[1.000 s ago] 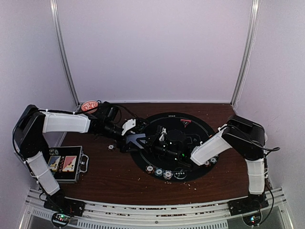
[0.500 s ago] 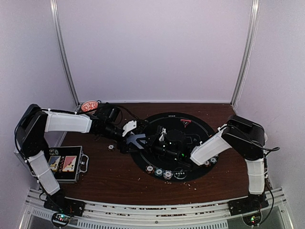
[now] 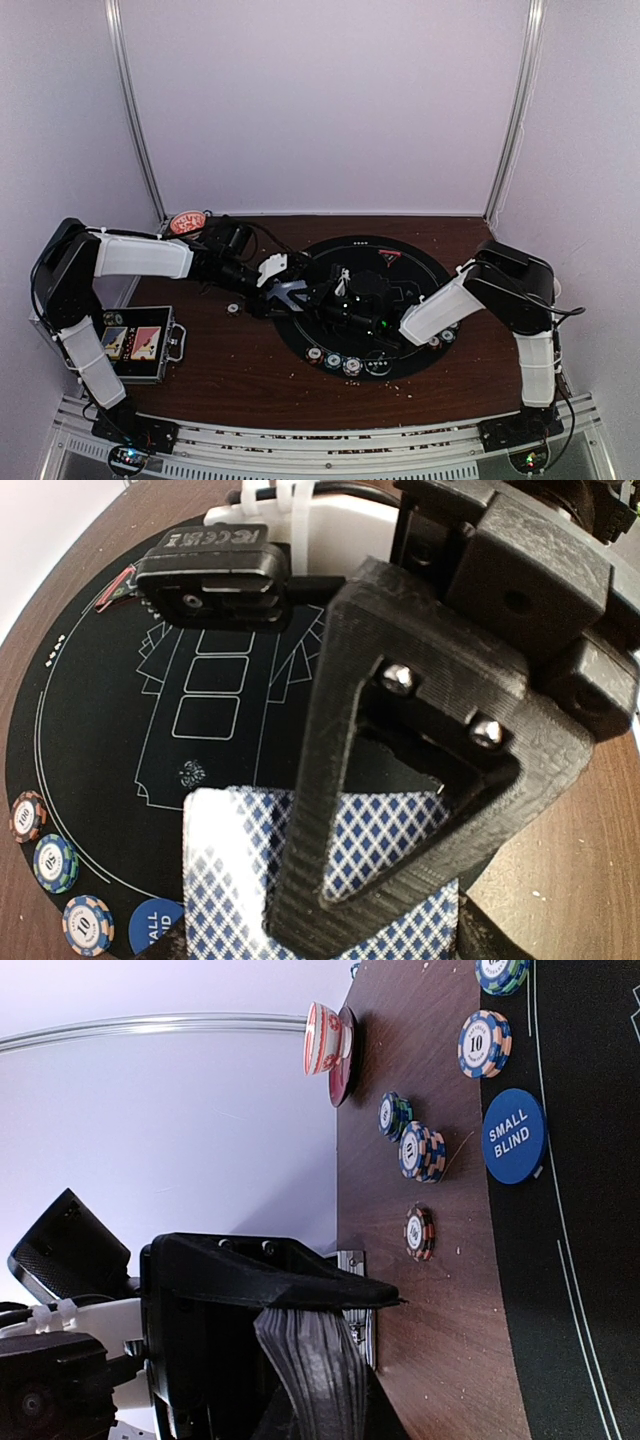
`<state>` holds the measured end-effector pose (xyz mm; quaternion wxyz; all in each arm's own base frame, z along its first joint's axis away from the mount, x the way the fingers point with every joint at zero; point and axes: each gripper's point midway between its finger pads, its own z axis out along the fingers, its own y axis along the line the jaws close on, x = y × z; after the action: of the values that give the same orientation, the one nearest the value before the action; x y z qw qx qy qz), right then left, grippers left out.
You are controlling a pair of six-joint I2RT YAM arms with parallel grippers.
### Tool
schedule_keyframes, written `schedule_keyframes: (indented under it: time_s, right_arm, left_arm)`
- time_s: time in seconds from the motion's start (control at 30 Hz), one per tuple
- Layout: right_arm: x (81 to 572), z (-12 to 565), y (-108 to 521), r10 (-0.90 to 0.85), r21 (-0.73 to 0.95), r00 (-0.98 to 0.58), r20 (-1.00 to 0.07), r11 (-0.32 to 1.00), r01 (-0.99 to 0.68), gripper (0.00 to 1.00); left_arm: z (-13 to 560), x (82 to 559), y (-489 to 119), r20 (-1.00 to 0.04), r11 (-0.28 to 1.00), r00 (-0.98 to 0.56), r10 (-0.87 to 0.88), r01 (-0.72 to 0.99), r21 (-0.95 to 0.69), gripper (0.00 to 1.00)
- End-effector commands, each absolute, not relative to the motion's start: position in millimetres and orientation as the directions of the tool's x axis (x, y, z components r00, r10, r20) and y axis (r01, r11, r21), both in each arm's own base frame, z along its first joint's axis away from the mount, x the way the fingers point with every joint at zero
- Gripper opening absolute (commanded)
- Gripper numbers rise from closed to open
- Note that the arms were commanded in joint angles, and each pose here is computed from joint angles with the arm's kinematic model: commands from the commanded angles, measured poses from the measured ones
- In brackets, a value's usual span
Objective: Distribute texas hold em gaming equipment
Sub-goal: Pass from the right arm to the left
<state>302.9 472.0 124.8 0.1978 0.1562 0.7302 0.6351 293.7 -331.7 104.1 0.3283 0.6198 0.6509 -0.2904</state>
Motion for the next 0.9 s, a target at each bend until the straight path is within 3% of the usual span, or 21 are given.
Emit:
schedule_keyframes:
  time_s: [0.0,0.17,0.3,0.6,0.87]
  right_arm:
    - [302.6,147.6,482.1,0.459,0.993,-0.882,-0.110,0.087,-0.079,0.09]
    - [302.7,147.7,481.0,0.454,0.989,-0.881,-0.132,0.113,-0.090,0.30]
    - [305.0,143.0,476.8,0.448,0.981,-0.879,-0.164,0.163,-0.100,0.39]
    - [300.2,124.1,476.6,0.375,0.946,-0.896,-0.239,0.296,-0.128,0.47]
    - [307.4,125.8,470.5,0.385,0.944,-0.890,-0.244,0.304,-0.128,0.48]
  left_arm:
    - [107.7,298.1,-336.5,-0.794,0.064,-0.007,0.607,0.997,0.040,0.49]
    - [105.6,294.8,-334.3,-0.788,0.062,-0.014,0.616,0.998,0.031,0.49]
    - [107.3,289.1,-331.0,-0.789,0.050,-0.005,0.615,0.998,0.033,0.49]
    - [109.6,279.5,-326.6,-0.786,0.027,0.005,0.618,0.999,0.028,0.49]
    - [114.9,275.2,-325.7,-0.795,0.019,0.014,0.606,0.999,0.032,0.50]
